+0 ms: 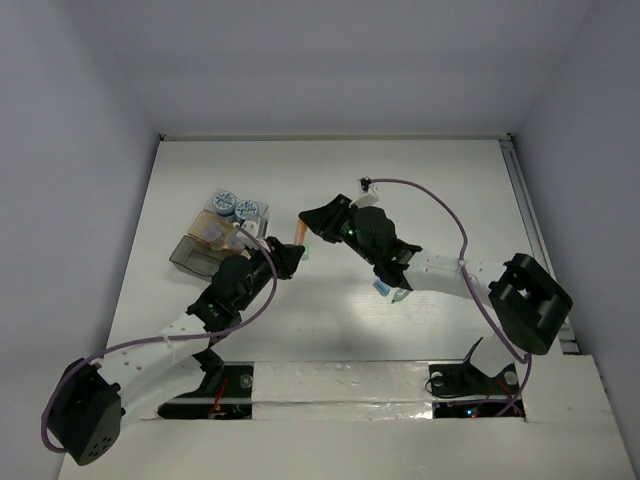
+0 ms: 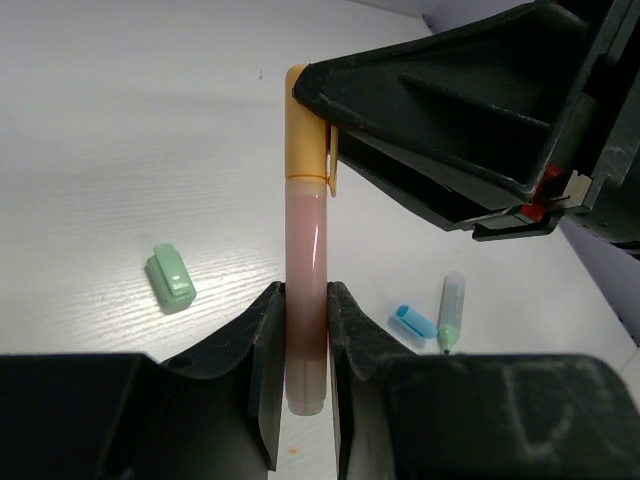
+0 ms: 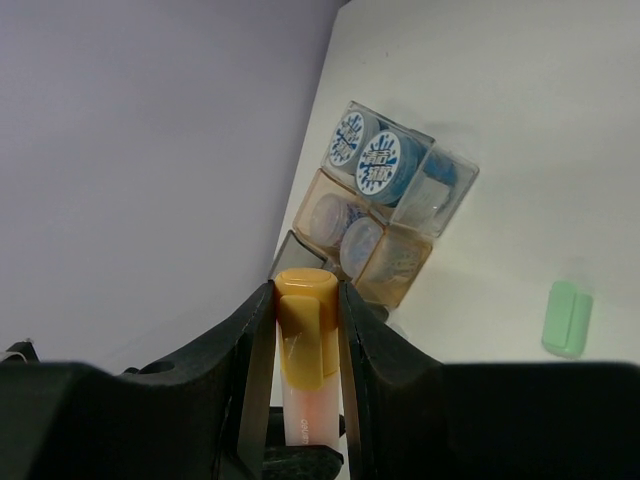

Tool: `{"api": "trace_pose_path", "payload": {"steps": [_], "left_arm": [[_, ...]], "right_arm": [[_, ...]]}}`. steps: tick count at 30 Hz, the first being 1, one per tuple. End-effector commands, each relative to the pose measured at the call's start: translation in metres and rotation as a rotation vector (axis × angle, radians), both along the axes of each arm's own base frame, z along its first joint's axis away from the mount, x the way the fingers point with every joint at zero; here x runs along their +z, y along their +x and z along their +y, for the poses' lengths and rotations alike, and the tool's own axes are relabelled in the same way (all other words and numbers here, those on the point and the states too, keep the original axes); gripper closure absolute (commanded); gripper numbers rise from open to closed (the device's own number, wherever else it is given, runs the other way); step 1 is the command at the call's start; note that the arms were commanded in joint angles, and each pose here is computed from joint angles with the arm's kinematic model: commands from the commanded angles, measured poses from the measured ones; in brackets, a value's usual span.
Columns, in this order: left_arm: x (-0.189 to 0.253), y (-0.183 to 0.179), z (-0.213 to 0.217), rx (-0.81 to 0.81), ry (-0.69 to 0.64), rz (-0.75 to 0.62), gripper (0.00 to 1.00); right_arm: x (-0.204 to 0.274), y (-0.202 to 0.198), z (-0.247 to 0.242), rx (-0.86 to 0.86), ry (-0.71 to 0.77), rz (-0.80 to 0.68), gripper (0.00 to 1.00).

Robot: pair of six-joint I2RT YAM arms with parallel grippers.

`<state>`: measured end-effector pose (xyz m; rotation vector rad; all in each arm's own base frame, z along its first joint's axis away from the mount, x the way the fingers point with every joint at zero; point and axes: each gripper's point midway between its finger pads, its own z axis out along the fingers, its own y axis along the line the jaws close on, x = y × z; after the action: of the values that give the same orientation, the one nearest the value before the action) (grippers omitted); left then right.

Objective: Sort the stationery into containers
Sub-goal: Close the pen cap on the pen, then place the pen in the storage box.

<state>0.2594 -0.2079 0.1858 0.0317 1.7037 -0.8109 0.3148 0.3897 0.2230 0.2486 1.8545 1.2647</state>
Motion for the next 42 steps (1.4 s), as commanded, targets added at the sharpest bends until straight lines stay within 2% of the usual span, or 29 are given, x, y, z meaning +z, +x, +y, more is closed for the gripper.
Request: {"api": "trace_pose_path", "payload": {"steps": [1, 10, 15, 17, 18, 22, 23, 27, 29, 35, 37, 42], "left_arm": [[0.139, 0.02, 0.011, 0.103, -0.234, -0.333, 1.0], [0.175, 0.03, 0.014, 0.148, -0.225, -0.402, 1.0], [0.163, 0.034, 0.01, 0.146, -0.224, -0.371, 1.0], [0.143, 0.034, 0.009, 0.14, -0.213, -0.328, 1.0], [0.124, 0.033, 0.008, 0.135, -0.206, -0.288, 1.0], [0.077, 0.03, 0.013, 0.149, -0.164, -0.188, 1.0], [0.059, 0.029, 0.018, 0.171, -0.154, -0.149, 1.0], [0.037, 0.026, 0.034, 0.238, -0.141, -0.083, 1.0], [0.042, 0.023, 0.05, 0.308, -0.166, -0.083, 1.0], [0.009, 0.015, 0.115, 0.637, -0.141, 0.077, 1.0], [-0.011, 0.008, 0.127, 0.712, -0.122, 0.165, 1.0], [-0.038, 0.007, 0.157, 0.847, -0.094, 0.259, 1.0]], "right_arm": [[-0.083, -0.11, 0.034, 0.372, -0.187, 0.177, 1.0], [-0.101, -0.14, 0.033, 0.432, -0.225, 0.199, 1.0], [-0.083, -0.129, 0.023, 0.356, -0.224, 0.15, 1.0], [-0.057, -0.102, 0.011, 0.217, -0.222, 0.093, 0.82], [-0.048, -0.088, 0.003, 0.169, -0.218, 0.074, 0.63], [0.002, -0.051, -0.025, 0.036, -0.151, 0.002, 0.26], [0.018, -0.048, -0.033, 0.016, -0.133, -0.023, 0.19], [0.024, -0.05, -0.059, -0.032, -0.165, -0.057, 0.13], [0.033, -0.057, -0.076, -0.057, -0.157, -0.084, 0.12], [-0.004, -0.072, -0.127, -0.115, -0.317, -0.095, 0.13], [-0.013, -0.075, -0.136, -0.12, -0.367, -0.101, 0.13], [-0.028, -0.082, -0.147, -0.097, -0.45, -0.097, 0.13]]}}
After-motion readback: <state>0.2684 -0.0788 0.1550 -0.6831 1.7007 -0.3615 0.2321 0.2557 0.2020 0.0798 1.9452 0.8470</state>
